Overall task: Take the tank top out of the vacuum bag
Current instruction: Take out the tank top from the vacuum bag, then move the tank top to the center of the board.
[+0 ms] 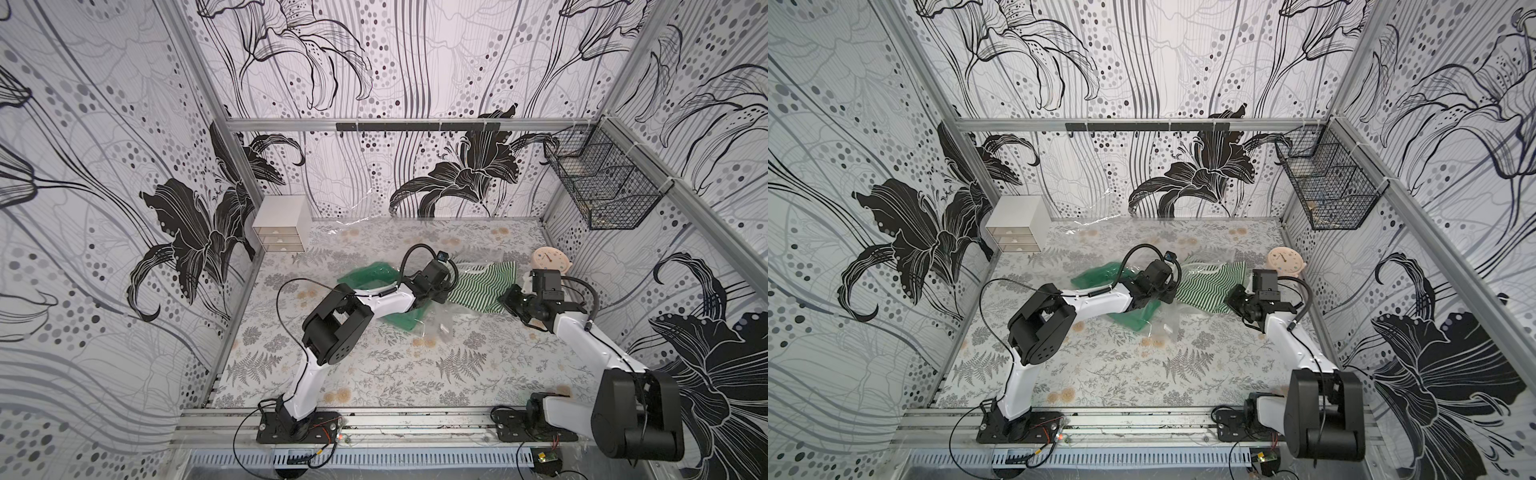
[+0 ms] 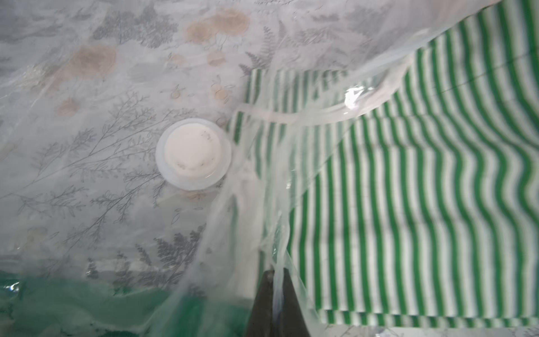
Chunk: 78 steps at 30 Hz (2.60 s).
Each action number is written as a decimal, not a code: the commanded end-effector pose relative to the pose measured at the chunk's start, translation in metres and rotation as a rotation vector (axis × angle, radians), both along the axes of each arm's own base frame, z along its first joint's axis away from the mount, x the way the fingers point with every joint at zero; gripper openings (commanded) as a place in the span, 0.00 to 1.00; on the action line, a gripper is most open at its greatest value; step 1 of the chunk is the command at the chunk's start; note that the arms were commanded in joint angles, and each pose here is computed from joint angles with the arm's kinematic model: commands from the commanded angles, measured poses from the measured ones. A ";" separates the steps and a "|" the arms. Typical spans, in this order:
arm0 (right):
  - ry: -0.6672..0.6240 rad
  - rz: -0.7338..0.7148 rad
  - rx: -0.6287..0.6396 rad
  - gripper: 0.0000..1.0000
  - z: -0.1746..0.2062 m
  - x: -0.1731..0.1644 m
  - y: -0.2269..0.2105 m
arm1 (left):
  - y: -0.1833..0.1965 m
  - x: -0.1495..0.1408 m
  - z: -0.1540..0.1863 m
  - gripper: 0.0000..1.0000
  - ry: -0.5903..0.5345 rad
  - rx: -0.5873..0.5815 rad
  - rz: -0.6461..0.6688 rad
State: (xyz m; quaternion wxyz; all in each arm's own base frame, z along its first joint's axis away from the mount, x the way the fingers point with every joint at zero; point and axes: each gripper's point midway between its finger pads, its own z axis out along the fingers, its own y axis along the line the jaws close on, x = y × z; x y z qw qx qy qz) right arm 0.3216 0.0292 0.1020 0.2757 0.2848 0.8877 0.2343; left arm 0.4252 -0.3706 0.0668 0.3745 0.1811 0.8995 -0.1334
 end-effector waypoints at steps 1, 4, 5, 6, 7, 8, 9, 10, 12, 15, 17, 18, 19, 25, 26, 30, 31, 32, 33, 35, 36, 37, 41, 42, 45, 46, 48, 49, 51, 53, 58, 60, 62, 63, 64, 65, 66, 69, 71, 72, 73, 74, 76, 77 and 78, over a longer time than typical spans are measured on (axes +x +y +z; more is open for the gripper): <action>0.067 -0.043 0.006 0.00 -0.010 -0.021 -0.020 | 0.018 0.012 -0.002 0.00 -0.007 0.033 0.055; 0.067 -0.084 0.026 0.00 -0.007 -0.026 -0.037 | 0.026 0.014 -0.001 0.00 -0.011 0.036 0.076; 0.064 -0.104 0.034 0.00 -0.006 -0.027 -0.045 | 0.029 0.014 -0.002 0.00 -0.010 0.037 0.085; 0.060 -0.119 0.042 0.00 -0.004 -0.027 -0.050 | 0.032 0.015 -0.002 0.00 -0.011 0.039 0.095; 0.058 -0.130 0.048 0.00 -0.002 -0.027 -0.056 | 0.035 0.015 -0.003 0.00 -0.007 0.039 0.105; 0.052 -0.140 0.049 0.00 0.001 -0.027 -0.061 | 0.038 0.015 -0.003 0.00 -0.007 0.038 0.113; 0.051 -0.147 0.050 0.00 0.003 -0.027 -0.065 | 0.041 0.015 -0.005 0.00 -0.003 0.037 0.123; 0.048 -0.158 0.044 0.00 0.006 -0.027 -0.070 | 0.044 0.016 -0.006 0.00 0.000 0.034 0.133; 0.041 -0.188 0.037 0.00 0.011 -0.027 -0.079 | 0.050 0.016 -0.008 0.00 0.009 0.033 0.153; 0.056 -0.270 0.030 0.00 0.013 -0.031 -0.095 | 0.059 0.020 -0.012 0.00 0.018 0.029 0.180; 0.070 -0.330 0.021 0.00 0.012 -0.035 -0.106 | 0.065 0.022 -0.013 0.00 0.022 0.027 0.197; 0.076 -0.349 0.016 0.00 0.011 -0.036 -0.110 | 0.067 0.023 -0.013 0.00 0.022 0.030 0.203; 0.088 -0.372 0.003 0.00 0.011 -0.039 -0.115 | 0.071 0.025 -0.012 0.00 0.020 0.029 0.214; 0.161 -0.471 -0.047 0.00 0.005 -0.056 -0.138 | 0.096 0.030 -0.011 0.00 0.019 0.030 0.267; 0.171 -0.485 -0.049 0.00 0.004 -0.059 -0.140 | 0.101 0.030 -0.011 0.00 0.018 0.030 0.279; 0.199 -0.514 -0.057 0.00 0.000 -0.065 -0.146 | 0.122 0.033 -0.010 0.00 0.016 0.023 0.328; 0.204 -0.520 -0.063 0.00 -0.001 -0.066 -0.147 | 0.127 0.033 -0.010 0.00 0.016 0.024 0.339; 0.207 -0.527 -0.069 0.00 0.000 -0.067 -0.148 | 0.132 0.035 -0.010 0.00 0.017 0.025 0.351; 0.206 -0.532 -0.075 0.00 0.001 -0.067 -0.150 | 0.136 0.035 -0.010 0.00 0.017 0.023 0.362; 0.195 -0.516 -0.064 0.00 0.001 -0.064 -0.148 | 0.142 0.038 -0.008 0.00 0.013 0.012 0.375; 0.195 -0.501 -0.051 0.00 -0.001 -0.061 -0.146 | 0.143 0.039 -0.007 0.00 0.008 0.012 0.376; 0.202 -0.492 -0.044 0.00 -0.003 -0.060 -0.145 | 0.144 0.040 -0.005 0.00 0.004 0.017 0.377; 0.226 -0.448 -0.035 0.00 -0.015 -0.048 -0.148 | 0.153 0.041 0.002 0.00 -0.011 0.022 0.393; 0.224 -0.434 -0.032 0.11 -0.017 -0.043 -0.149 | 0.153 0.041 0.004 0.00 -0.016 0.017 0.389; 0.194 -0.409 -0.032 0.61 -0.011 -0.035 -0.149 | 0.147 0.041 0.011 0.00 -0.034 -0.011 0.359; 0.186 -0.405 -0.040 0.72 -0.008 -0.035 -0.149 | 0.145 0.042 0.012 0.00 -0.034 -0.022 0.352; 0.190 -0.407 -0.060 0.83 -0.001 -0.043 -0.148 | 0.141 0.042 0.015 0.00 -0.034 -0.038 0.345; 0.206 -0.413 -0.065 0.87 0.001 -0.051 -0.145 | 0.139 0.042 0.016 0.00 -0.036 -0.042 0.341; 0.257 -0.419 -0.090 0.89 0.004 -0.070 -0.138 | 0.135 0.042 0.020 0.00 -0.043 -0.048 0.336; 0.285 -0.411 -0.119 0.89 0.007 -0.087 -0.130 | 0.131 0.042 0.022 0.00 -0.046 -0.056 0.328; 0.275 -0.282 -0.092 0.86 0.004 -0.095 -0.092 | 0.124 0.040 0.028 0.00 -0.055 -0.065 0.311; 0.239 -0.191 -0.109 0.86 0.000 -0.083 -0.072 | 0.123 0.038 0.030 0.00 -0.058 -0.066 0.305; 0.212 -0.091 -0.113 0.83 -0.006 -0.067 -0.049 | 0.123 0.036 0.031 0.00 -0.060 -0.070 0.302; 0.216 -0.043 -0.124 0.83 -0.011 -0.060 -0.038 | 0.123 0.035 0.032 0.00 -0.062 -0.069 0.302; 0.230 -0.011 -0.146 0.82 -0.016 -0.054 -0.030 | 0.123 0.034 0.033 0.00 -0.062 -0.069 0.302; 0.241 0.014 -0.185 0.78 -0.021 -0.047 -0.025 | 0.124 0.033 0.033 0.00 -0.063 -0.068 0.300; 0.251 0.018 -0.222 0.72 -0.026 -0.041 -0.022 | 0.124 0.033 0.034 0.00 -0.065 -0.069 0.298; 0.291 -0.037 -0.234 0.58 -0.046 -0.029 -0.026 | 0.125 0.031 0.039 0.00 -0.070 -0.072 0.297; 0.304 -0.054 -0.254 0.57 -0.054 -0.019 -0.031 | 0.125 0.030 0.042 0.00 -0.075 -0.075 0.293; 0.314 -0.059 -0.265 0.56 -0.059 -0.015 -0.033 | 0.126 0.029 0.042 0.00 -0.074 -0.076 0.292; 0.333 -0.061 -0.278 0.55 -0.064 -0.013 -0.036 | 0.125 0.029 0.043 0.00 -0.075 -0.078 0.290; 0.348 -0.058 -0.288 0.55 -0.068 -0.009 -0.037 | 0.126 0.028 0.044 0.00 -0.076 -0.077 0.291; 0.372 -0.043 -0.303 0.54 -0.078 -0.004 -0.039 | 0.127 0.026 0.045 0.00 -0.078 -0.076 0.293; 0.380 -0.034 -0.307 0.54 -0.082 0.000 -0.038 | 0.129 0.025 0.046 0.00 -0.082 -0.076 0.297; 0.387 -0.023 -0.308 0.54 -0.086 0.003 -0.038 | 0.130 0.024 0.048 0.00 -0.086 -0.076 0.299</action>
